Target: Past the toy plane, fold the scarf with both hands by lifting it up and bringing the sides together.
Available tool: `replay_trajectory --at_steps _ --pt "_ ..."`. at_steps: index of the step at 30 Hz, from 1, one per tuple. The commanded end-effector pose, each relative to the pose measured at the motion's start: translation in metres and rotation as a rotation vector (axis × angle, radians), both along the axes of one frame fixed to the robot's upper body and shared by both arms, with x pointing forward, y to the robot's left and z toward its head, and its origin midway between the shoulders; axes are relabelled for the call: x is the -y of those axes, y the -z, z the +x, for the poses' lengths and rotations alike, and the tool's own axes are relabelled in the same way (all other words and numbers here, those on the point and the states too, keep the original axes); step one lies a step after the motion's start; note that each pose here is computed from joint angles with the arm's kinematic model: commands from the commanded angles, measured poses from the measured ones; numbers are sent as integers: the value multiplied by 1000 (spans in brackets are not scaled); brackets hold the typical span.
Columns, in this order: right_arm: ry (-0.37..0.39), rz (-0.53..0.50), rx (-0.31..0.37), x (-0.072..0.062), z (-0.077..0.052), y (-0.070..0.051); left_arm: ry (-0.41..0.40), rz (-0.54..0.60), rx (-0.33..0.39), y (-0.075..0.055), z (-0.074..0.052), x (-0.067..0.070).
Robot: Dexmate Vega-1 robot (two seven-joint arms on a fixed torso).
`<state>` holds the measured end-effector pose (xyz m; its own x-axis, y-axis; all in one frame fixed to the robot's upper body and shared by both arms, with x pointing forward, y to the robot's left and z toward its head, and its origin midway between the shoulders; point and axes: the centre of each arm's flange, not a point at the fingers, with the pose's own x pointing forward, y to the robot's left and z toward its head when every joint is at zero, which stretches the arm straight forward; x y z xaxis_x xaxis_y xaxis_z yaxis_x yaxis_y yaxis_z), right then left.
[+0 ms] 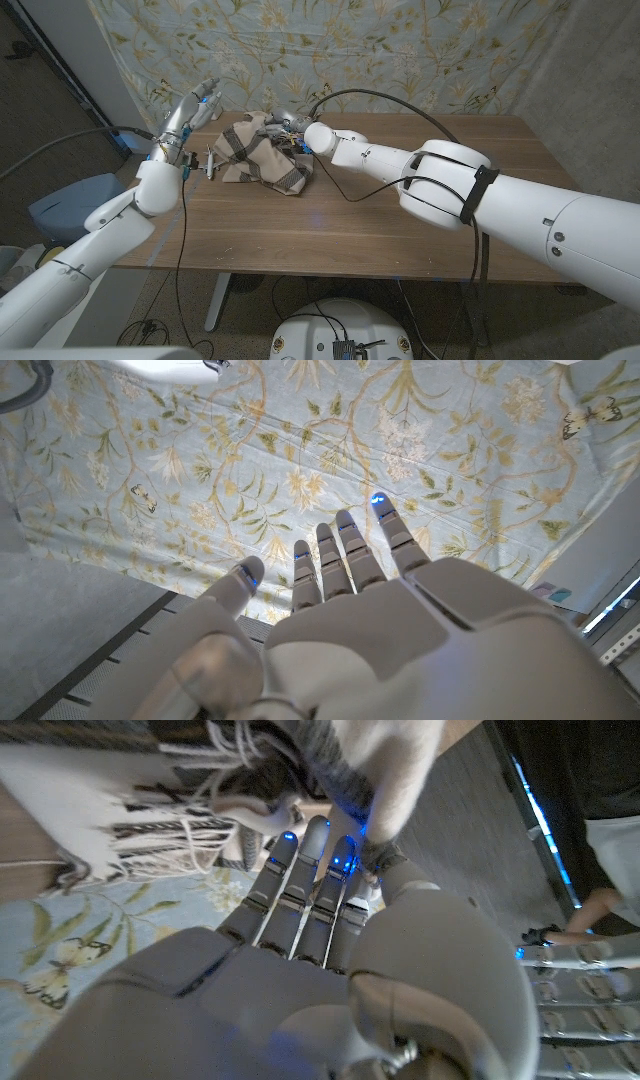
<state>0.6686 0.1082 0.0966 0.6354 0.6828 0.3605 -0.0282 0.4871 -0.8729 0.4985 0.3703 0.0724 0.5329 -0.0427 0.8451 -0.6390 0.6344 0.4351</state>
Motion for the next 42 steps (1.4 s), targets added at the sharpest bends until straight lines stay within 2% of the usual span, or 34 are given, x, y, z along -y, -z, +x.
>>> replay_trajectory --at_steps 1,6,13,15,19,21,25,27,29,32,33,36,42 --pt "-377 -49 229 -20 -70 13 258 -102 172 -27 -36 -10" --pt "-398 -108 259 -26 -86 31 386 -152 187 -34 -47 -15" --pt "-438 -258 278 -35 -103 57 429 -162 218 -40 -60 -16" --pt "-455 -304 260 -37 -106 65 445 -170 224 -40 -63 -16" --pt "-493 -450 208 -42 -108 77 467 -185 231 -40 -67 -19" --pt "-488 -519 180 -43 -107 80 480 -194 229 -40 -68 -20" --pt "-462 -612 100 -43 -99 80 475 -195 229 -39 -71 -22" --pt "-436 -644 86 -41 -94 78 479 -198 224 -38 -71 -22" --pt "-422 -616 54 -36 -88 76 477 -197 220 -37 -70 -23" --pt "-405 -482 9 -25 -77 72 478 -196 216 -36 -69 -23" --pt "-383 -439 16 -20 -74 70 478 -193 213 -36 -68 -23" --pt "-276 -360 114 -9 -72 62 480 -190 203 -35 -66 -22" --pt "-175 -272 218 7 -71 42 467 -184 178 -33 -61 -21"
